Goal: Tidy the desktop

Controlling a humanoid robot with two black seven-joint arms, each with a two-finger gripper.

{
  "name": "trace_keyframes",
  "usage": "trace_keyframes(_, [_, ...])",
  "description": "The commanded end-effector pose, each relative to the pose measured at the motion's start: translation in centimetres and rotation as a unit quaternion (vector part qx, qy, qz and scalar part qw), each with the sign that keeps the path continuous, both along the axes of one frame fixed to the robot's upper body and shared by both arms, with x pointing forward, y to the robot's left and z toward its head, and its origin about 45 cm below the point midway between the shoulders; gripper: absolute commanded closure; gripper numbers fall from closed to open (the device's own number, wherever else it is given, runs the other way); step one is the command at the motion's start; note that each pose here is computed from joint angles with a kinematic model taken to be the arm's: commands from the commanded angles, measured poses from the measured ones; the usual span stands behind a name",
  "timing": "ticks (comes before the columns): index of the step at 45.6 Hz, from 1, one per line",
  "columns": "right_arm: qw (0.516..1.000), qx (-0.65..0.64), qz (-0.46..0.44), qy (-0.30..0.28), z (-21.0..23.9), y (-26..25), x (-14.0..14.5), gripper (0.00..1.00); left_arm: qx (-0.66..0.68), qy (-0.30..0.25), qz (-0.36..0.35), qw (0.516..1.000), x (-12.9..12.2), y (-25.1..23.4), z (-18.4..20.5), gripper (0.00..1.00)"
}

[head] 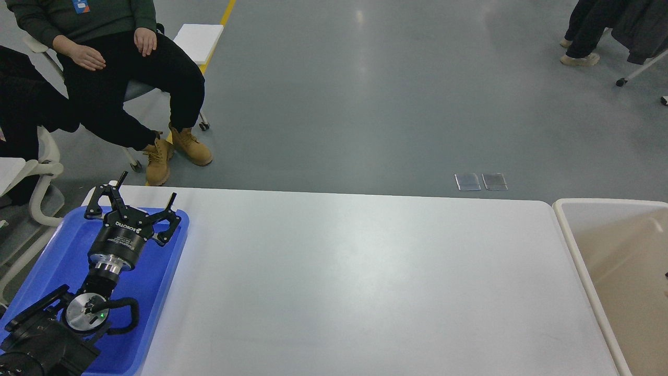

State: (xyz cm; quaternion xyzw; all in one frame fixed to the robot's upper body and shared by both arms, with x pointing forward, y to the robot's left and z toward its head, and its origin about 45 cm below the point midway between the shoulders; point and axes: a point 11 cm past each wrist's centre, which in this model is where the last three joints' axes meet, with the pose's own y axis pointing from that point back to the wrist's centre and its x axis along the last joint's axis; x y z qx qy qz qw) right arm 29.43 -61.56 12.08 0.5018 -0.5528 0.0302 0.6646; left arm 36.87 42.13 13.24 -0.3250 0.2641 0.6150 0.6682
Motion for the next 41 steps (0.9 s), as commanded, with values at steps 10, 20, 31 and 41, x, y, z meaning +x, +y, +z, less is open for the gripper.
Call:
trace_keyframes(10, [1.0, 0.01, -0.004, 0.01, -1.9, 0.6, -1.3, 0.02, 0.0, 0.0, 0.0, 1.0, 0.0, 0.0, 0.0, 0.01])
trace_keyframes(20, [1.0, 0.006, -0.001, 0.008, -1.0, 0.3, -0.7, 0.01, 0.0, 0.0, 0.0, 1.0, 0.0, 0.0, 0.0, 0.01])
trace_keyframes(31, [0.999, 0.0, -0.004, -0.041, 3.2, -0.8, 2.1, 0.01, 0.0, 0.0, 0.0, 1.0, 0.0, 0.0, 0.0, 0.01])
trace_keyframes(41, [0.96, 0.111, -0.064, -0.247, 11.4, -0.4, 8.1, 0.0, 0.0, 0.0, 0.0, 1.0, 0.0, 0.0, 0.0, 0.01])
